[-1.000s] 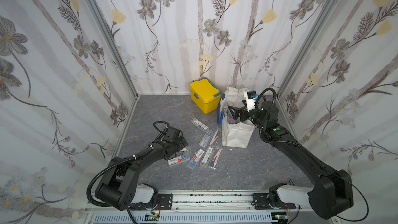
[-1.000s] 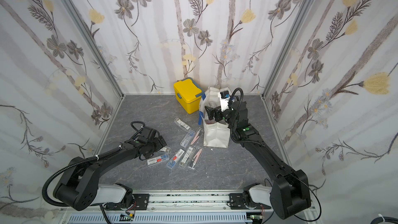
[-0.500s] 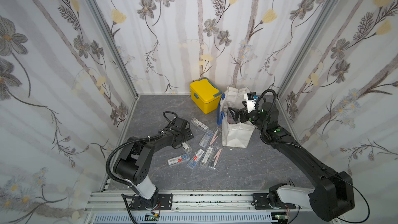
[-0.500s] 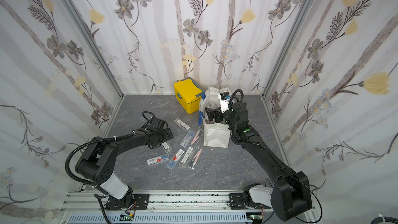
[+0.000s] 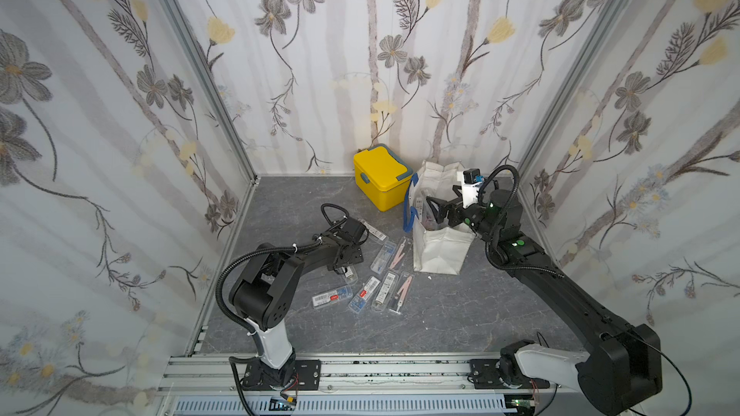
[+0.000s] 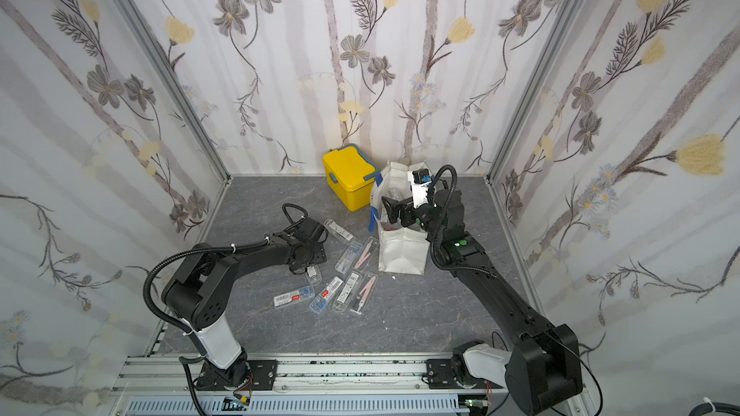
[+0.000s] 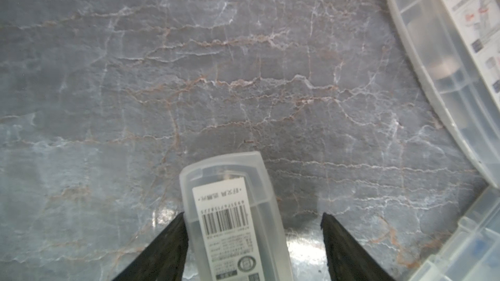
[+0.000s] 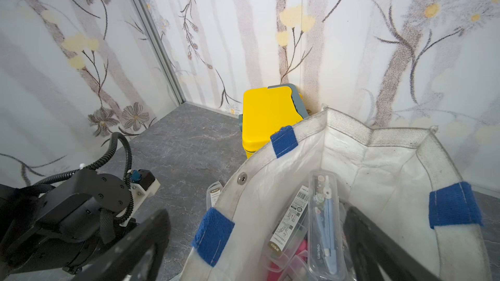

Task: Put the compass set into the canvas bag
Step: Pick up the compass set at the center of the board.

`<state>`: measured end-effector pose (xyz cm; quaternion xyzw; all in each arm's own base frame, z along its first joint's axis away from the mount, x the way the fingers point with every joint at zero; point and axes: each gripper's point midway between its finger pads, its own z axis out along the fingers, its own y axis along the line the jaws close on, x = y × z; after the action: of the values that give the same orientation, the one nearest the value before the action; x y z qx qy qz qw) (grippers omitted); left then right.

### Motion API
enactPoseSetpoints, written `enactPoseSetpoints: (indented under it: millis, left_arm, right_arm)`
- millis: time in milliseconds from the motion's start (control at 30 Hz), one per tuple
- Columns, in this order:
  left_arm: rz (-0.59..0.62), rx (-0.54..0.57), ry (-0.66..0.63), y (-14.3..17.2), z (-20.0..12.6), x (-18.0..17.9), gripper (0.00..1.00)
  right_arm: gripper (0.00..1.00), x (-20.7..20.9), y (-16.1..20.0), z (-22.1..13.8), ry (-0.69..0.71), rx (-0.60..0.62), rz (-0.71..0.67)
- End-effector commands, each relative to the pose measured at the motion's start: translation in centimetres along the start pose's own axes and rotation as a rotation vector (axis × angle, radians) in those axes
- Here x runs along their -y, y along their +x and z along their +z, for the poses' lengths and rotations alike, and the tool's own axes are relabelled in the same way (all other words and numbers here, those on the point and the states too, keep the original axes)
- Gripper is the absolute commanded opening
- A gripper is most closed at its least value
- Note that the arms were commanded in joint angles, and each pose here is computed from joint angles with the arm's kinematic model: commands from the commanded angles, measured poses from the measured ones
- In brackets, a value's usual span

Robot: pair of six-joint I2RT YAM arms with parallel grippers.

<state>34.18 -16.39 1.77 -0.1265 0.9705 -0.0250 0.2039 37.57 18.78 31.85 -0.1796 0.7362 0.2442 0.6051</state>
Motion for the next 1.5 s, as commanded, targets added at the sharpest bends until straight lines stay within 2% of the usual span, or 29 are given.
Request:
enactPoseSetpoints:
  millis: [0, 467, 567, 767, 1233, 1333, 1467]
  left_arm:
    - [0.007, -0.072, -0.004, 1.8, 0.1, -0.1, 0.69]
    - [0.005, -0.042, 0.02, 1.5, 0.3, 0.3, 0.5]
    - [0.003, -0.018, 0.047, 1.0, 0.0, 0.7, 0.49]
    - [-0.009, 0.061, 0.125, -0.7, -1.5, 2.0, 0.49]
    - [-0.064, 0.316, 0.366, -7.2, -8.6, 5.8, 0.49]
    - [-0.061, 0.328, 0.384, -7.7, -8.9, 6.1, 0.48]
    - [-0.048, 0.314, 0.353, -7.4, -7.6, 5.8, 0.47]
  right_arm:
    - [0.99, -0.4, -1.3, -0.3, -0.014, 0.038, 0.003]
    - [0.99, -0.3, -1.2, -0.1, -0.011, 0.027, 0.008]
    - [0.99, 0.0, -1.0, 0.1, 0.0, 0.017, 0.02]
    - [1.0, -1.3, -1.2, 0.1, -0.071, 0.026, 0.008]
    - [0.99, -6.2, -2.1, 0.1, -0.266, 0.069, -0.002]
    - [1.0, -6.8, -1.8, 0.6, -0.274, 0.059, -0.004]
    - [0.99, -7.0, -1.5, 1.1, -0.277, 0.046, -0.005]
